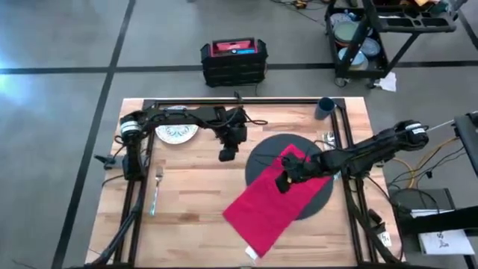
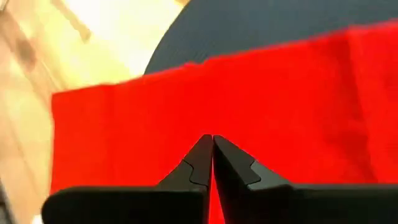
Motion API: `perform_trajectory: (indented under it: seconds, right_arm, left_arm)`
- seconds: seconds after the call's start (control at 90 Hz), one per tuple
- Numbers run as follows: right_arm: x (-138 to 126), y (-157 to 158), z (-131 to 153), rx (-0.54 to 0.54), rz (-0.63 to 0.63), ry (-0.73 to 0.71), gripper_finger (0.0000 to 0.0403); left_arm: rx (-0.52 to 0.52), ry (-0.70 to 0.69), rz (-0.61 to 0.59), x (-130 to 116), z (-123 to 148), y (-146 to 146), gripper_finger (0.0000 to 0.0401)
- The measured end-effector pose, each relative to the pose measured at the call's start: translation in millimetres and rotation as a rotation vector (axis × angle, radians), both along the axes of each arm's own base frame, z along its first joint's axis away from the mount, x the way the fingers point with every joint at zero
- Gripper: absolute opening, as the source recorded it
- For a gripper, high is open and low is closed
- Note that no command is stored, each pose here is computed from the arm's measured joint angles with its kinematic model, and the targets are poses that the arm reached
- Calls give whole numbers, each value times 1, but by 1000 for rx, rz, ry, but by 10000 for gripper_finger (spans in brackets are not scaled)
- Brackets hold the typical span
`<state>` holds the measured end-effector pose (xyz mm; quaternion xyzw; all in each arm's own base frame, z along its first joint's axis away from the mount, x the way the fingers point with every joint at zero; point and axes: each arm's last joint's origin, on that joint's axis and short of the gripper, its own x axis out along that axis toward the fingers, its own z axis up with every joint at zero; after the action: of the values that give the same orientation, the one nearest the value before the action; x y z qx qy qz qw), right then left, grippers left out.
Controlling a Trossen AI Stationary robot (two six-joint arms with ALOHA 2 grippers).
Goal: Set table place
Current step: Adjust the black placemat
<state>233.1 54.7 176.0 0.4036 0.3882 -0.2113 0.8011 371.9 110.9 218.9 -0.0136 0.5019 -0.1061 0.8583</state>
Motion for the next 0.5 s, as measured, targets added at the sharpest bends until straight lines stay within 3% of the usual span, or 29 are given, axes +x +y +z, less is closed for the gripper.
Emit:
perform_trajectory:
  seconds: [0.122,0.344,0.5]
  right_arm:
    - [-12,18,-9,-30,-84,72,0]
    - [-29,44,-12,-48,-208,44,0]
    - [-33,53,-13,-11,-223,36,0]
  left_arm:
    - [57,-97,-80,10,-2,2,0]
    - [75,-89,-129,27,-36,10,0]
    - [64,-99,-158,39,-43,12,0]
